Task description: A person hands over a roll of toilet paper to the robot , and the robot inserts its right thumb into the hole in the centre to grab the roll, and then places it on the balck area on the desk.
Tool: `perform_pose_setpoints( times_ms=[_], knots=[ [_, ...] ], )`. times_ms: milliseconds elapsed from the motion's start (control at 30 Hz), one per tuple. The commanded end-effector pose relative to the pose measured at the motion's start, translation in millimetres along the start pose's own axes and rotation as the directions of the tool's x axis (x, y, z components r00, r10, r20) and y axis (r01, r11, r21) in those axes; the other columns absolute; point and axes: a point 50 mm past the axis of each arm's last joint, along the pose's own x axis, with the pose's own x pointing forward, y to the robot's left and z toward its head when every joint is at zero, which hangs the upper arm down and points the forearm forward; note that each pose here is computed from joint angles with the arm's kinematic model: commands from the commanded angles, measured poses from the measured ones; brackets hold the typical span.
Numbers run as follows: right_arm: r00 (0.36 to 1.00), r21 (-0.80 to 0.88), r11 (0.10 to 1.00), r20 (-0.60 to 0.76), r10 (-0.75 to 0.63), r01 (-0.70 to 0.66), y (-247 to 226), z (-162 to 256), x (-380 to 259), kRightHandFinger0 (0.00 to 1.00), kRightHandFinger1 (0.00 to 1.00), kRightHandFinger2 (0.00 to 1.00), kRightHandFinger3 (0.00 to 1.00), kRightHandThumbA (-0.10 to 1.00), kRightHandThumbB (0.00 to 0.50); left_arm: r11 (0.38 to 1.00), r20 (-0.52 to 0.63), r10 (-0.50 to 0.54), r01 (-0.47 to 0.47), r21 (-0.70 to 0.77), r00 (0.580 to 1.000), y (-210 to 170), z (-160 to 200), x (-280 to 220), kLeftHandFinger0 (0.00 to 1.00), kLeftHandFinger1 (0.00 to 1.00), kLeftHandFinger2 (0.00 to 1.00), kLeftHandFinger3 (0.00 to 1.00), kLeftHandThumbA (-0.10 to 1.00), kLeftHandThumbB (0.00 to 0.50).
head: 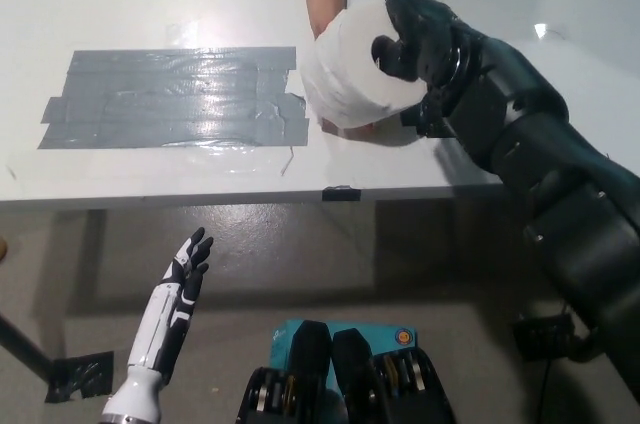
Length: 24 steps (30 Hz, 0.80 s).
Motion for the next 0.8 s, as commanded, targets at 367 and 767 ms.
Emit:
perform_pose_setpoints(
  times_ms=[367,767],
  knots=[
    [0.998,0.137,0.989,0.006,0.063,-0.064,11,-9,0,0.14,0.52,0.84,0.80,-0.10,0.203,0.999,0.092,-0.008,0.004,0.043,0.996,6,17,14,1.00,1.00,1.00,1.00,1.00,0.214],
    [0.991,0.945,0.317,0.047,0.124,-0.085,-2,-53,-4,0.00,0.50,0.92,1.00,-0.10,0.226,0.998,0.095,-0.015,0.009,0.060,0.995,11,20,21,1.00,1.00,1.00,1.00,1.00,0.200]
  ],
)
